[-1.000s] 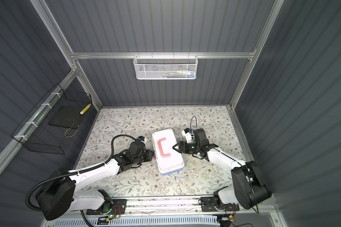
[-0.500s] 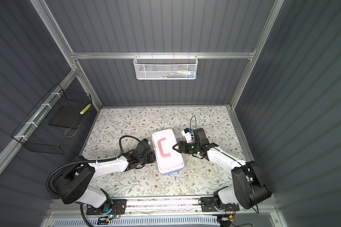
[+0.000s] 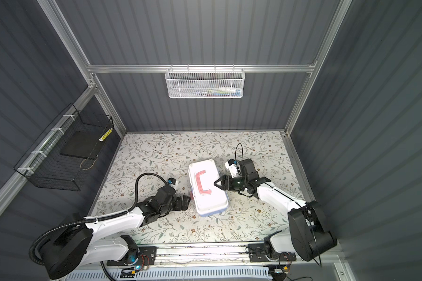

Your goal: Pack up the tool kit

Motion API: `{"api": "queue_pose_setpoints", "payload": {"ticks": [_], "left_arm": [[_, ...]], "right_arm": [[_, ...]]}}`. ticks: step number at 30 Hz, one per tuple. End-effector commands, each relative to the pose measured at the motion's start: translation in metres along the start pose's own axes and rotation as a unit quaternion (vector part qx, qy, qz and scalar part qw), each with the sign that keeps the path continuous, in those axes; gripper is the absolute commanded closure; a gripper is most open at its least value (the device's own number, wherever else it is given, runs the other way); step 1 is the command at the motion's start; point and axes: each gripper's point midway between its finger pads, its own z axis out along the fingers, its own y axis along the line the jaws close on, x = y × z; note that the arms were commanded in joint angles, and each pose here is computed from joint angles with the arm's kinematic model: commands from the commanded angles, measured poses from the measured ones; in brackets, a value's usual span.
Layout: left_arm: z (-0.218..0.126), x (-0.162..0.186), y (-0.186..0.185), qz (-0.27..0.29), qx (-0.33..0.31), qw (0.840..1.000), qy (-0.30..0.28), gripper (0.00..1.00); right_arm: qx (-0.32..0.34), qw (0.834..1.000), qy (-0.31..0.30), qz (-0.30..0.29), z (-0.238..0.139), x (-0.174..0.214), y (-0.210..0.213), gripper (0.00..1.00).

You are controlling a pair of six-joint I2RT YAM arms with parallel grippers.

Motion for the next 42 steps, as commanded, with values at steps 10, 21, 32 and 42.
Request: {"api": "queue_pose_setpoints", "payload": {"ticks": [10,21,32,42], "left_arm": [[0.027,-0.011,-0.017,0.101,0.009,0.994,-0.051,0.0],[0.04,-0.042,0.002,0.094,-0.089,0.987,-0.093,0.0],[0.019,-0.053,0.012,0.083,-0.113,0.983,-0.116,0.0],[0.006,-0.063,0.009,0.023,-0.091,0.983,-0.158,0.04]], "right_arm": [[-0.011,1.0,0.015,-0.014,-0.001,0.007,0.008,0.35],[-0.009,1.0,0.019,-0.008,0.0,0.009,0.006,0.35],[-0.008,1.0,0.019,-0.008,0.001,0.009,0.004,0.35],[-0.015,1.0,0.017,-0.011,0.0,0.009,0.008,0.35]]}}
